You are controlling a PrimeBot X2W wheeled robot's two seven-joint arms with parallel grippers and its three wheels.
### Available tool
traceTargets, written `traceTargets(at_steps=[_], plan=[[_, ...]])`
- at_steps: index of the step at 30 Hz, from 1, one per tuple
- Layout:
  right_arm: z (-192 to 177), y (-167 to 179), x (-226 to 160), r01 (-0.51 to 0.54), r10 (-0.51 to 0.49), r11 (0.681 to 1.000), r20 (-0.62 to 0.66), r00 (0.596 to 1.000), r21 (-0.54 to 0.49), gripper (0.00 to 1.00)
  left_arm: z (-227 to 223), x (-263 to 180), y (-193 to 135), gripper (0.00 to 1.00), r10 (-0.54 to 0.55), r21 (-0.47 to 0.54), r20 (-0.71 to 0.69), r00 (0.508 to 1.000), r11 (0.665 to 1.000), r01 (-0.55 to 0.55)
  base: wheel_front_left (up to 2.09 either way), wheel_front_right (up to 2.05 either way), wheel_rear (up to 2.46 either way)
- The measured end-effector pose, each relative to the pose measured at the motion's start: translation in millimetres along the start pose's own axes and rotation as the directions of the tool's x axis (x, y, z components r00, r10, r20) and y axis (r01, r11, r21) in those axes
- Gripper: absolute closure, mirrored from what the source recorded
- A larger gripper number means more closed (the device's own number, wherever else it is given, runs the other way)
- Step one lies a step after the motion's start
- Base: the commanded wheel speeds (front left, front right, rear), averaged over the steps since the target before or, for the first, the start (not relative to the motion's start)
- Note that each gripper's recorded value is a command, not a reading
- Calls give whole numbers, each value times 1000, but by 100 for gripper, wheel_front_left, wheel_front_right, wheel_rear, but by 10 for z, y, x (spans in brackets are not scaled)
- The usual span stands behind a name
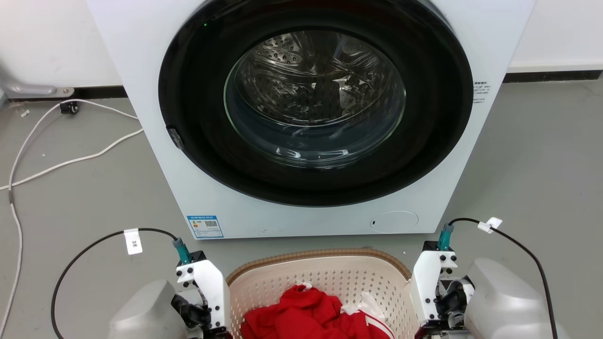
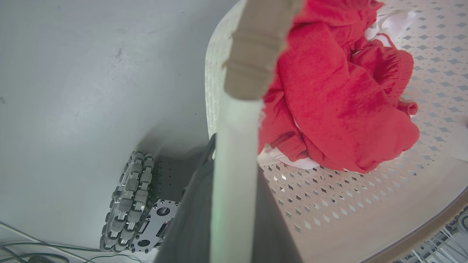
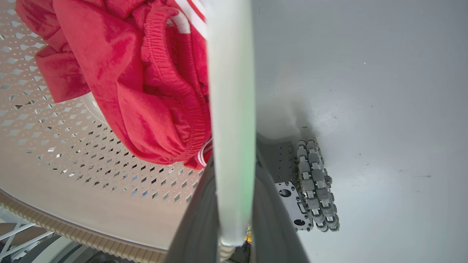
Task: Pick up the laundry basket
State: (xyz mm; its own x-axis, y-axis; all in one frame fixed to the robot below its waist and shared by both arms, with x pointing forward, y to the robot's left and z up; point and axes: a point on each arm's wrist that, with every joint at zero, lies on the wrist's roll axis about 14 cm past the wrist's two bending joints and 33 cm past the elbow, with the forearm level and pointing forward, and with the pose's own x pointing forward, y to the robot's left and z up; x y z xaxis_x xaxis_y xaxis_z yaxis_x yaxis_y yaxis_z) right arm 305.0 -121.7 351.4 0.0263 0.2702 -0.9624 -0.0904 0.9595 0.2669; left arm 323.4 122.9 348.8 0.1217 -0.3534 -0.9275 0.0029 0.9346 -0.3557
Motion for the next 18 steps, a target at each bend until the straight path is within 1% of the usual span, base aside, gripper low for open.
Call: traceTargets(at_steps=[18], plan=[[-21, -11, 3, 0, 0, 1000, 4, 1000, 5, 100, -19, 17, -12, 100, -1, 0, 1, 1000, 1000, 1, 0, 0, 0]])
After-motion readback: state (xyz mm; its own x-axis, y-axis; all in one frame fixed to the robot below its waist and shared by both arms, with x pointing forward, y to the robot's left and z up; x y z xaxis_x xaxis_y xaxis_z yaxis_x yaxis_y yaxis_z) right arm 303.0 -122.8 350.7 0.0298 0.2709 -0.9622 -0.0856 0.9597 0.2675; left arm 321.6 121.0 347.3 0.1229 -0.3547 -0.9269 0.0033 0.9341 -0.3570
